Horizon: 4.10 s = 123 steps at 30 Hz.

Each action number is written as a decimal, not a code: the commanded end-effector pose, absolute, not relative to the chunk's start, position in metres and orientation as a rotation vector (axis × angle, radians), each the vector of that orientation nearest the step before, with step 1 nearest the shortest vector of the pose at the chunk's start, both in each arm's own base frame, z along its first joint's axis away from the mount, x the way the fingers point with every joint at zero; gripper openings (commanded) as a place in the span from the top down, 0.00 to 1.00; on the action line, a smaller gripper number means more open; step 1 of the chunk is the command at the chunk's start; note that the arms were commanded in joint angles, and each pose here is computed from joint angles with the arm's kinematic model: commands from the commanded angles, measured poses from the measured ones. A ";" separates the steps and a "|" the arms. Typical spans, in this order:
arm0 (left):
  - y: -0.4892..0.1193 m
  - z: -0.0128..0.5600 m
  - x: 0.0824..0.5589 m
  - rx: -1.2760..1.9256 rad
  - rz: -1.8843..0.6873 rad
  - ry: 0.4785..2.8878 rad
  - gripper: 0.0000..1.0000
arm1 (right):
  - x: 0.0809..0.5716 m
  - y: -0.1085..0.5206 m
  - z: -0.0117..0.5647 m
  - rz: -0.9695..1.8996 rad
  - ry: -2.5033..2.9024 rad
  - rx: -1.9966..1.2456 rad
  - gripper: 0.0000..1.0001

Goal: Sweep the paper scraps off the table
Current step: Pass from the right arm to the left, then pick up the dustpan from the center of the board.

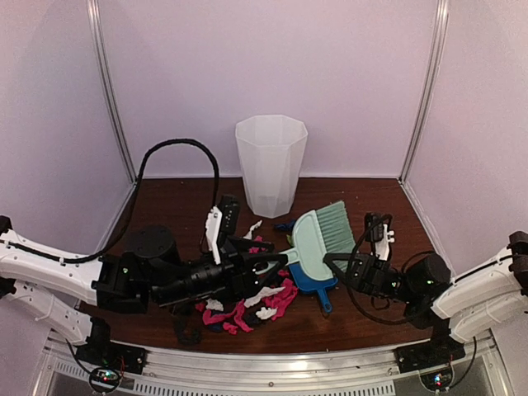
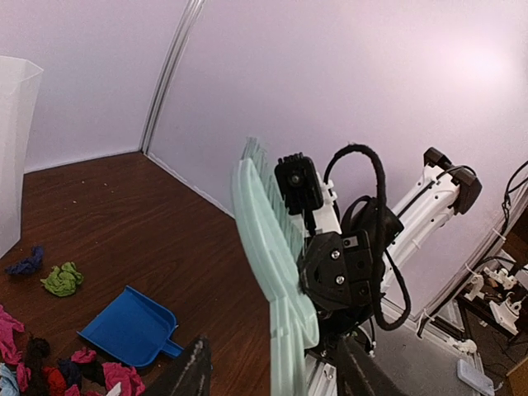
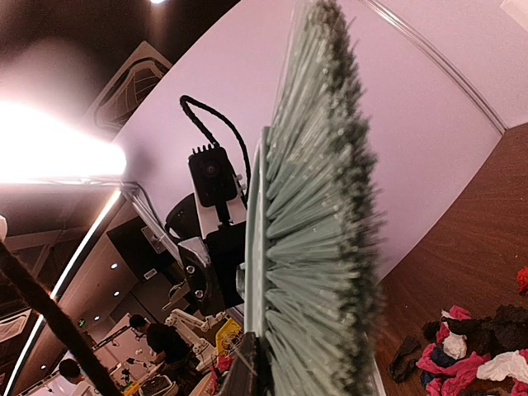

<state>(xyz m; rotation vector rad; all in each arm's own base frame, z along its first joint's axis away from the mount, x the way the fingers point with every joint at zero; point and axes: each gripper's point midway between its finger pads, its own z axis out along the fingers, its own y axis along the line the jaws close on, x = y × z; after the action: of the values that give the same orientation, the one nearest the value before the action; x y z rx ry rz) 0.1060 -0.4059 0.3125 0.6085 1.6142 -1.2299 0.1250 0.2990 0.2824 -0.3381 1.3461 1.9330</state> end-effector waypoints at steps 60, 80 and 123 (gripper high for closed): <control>-0.389 0.306 0.136 0.441 -1.095 1.717 1.00 | 0.142 0.315 0.285 1.773 1.392 -0.395 0.17; -0.234 0.246 0.184 0.216 -0.419 1.785 1.00 | 0.198 0.266 0.177 0.957 1.916 -0.169 0.00; -0.202 0.218 0.179 0.210 -0.284 1.960 1.00 | 0.185 0.264 0.038 0.271 2.152 -0.199 0.51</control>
<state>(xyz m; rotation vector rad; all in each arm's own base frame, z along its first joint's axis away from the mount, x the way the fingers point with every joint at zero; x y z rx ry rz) 0.1772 -0.1969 0.2102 0.2339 1.9680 -0.2653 0.1793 0.2644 0.0368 -0.2111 2.2015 0.2847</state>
